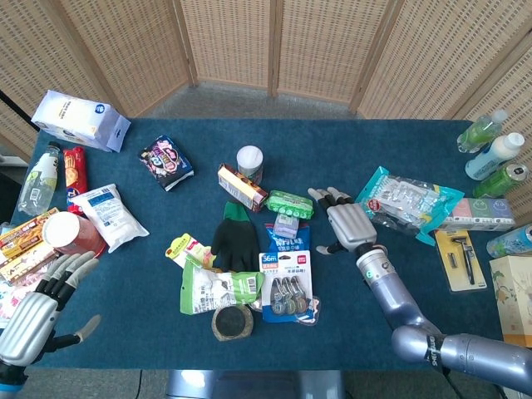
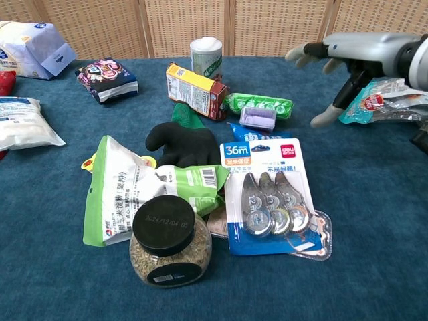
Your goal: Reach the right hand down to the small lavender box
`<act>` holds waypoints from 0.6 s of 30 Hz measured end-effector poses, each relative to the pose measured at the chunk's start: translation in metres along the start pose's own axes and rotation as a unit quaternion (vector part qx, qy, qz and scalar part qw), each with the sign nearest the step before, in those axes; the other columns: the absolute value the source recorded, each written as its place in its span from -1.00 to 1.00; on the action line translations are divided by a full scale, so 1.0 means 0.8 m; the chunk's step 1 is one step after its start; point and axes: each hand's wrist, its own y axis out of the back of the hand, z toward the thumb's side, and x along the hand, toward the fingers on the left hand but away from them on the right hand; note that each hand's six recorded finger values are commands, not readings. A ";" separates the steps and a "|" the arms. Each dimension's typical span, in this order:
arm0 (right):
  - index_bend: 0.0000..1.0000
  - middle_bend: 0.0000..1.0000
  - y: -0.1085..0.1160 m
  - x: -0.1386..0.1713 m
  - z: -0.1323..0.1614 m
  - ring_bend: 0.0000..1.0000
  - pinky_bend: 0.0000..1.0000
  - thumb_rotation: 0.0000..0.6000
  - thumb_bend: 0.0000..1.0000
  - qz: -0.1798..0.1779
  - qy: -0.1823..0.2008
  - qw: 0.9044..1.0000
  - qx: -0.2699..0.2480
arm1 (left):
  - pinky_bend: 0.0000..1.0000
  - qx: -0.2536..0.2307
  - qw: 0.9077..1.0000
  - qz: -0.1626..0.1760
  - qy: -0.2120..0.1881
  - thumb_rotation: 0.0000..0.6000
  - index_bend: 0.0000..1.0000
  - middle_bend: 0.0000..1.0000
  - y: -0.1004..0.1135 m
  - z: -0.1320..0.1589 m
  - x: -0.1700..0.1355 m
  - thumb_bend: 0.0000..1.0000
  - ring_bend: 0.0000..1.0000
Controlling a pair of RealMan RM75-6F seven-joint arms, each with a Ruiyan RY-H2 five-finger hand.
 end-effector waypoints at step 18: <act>-1.00 -0.48 -0.044 -0.026 0.053 -0.75 -0.57 0.96 -0.75 0.107 0.023 0.992 0.063 | -1.00 -0.006 1.000 0.004 0.009 1.00 -0.84 -0.83 0.000 -0.012 -0.004 -0.28 -1.00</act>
